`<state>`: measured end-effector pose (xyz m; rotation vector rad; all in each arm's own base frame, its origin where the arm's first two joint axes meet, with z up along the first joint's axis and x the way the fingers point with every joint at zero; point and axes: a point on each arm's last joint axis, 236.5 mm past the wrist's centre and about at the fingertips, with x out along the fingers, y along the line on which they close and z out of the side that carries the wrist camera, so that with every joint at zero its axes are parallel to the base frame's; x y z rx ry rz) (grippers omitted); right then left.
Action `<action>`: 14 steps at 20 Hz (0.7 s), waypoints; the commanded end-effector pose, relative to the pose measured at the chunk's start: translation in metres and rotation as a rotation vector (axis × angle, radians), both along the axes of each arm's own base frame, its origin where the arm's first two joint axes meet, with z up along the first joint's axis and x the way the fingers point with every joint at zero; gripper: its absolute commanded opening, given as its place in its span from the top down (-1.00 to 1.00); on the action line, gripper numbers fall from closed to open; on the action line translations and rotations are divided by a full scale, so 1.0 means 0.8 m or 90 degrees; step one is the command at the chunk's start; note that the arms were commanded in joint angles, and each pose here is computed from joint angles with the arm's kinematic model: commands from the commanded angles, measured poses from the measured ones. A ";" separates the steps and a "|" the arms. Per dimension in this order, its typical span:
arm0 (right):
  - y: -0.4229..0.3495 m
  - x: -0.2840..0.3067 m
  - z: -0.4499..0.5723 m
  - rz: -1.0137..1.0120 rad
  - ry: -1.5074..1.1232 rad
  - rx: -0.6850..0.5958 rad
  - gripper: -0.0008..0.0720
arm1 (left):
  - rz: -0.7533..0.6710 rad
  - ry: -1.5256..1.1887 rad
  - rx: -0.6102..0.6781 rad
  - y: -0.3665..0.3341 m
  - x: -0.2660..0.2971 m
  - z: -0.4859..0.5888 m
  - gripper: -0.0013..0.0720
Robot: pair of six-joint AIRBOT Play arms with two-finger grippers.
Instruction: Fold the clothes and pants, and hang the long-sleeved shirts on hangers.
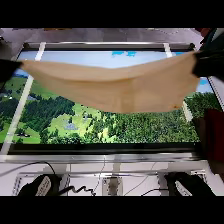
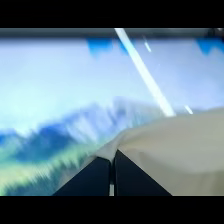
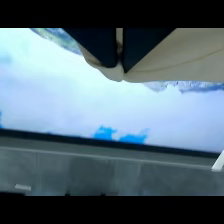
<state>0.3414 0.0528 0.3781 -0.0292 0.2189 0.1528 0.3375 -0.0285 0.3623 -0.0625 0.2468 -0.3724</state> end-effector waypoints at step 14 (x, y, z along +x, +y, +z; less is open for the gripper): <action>0.059 -0.126 0.076 0.153 -0.061 0.139 0.94 | 0.250 -0.228 0.099 0.055 -0.101 0.109 0.92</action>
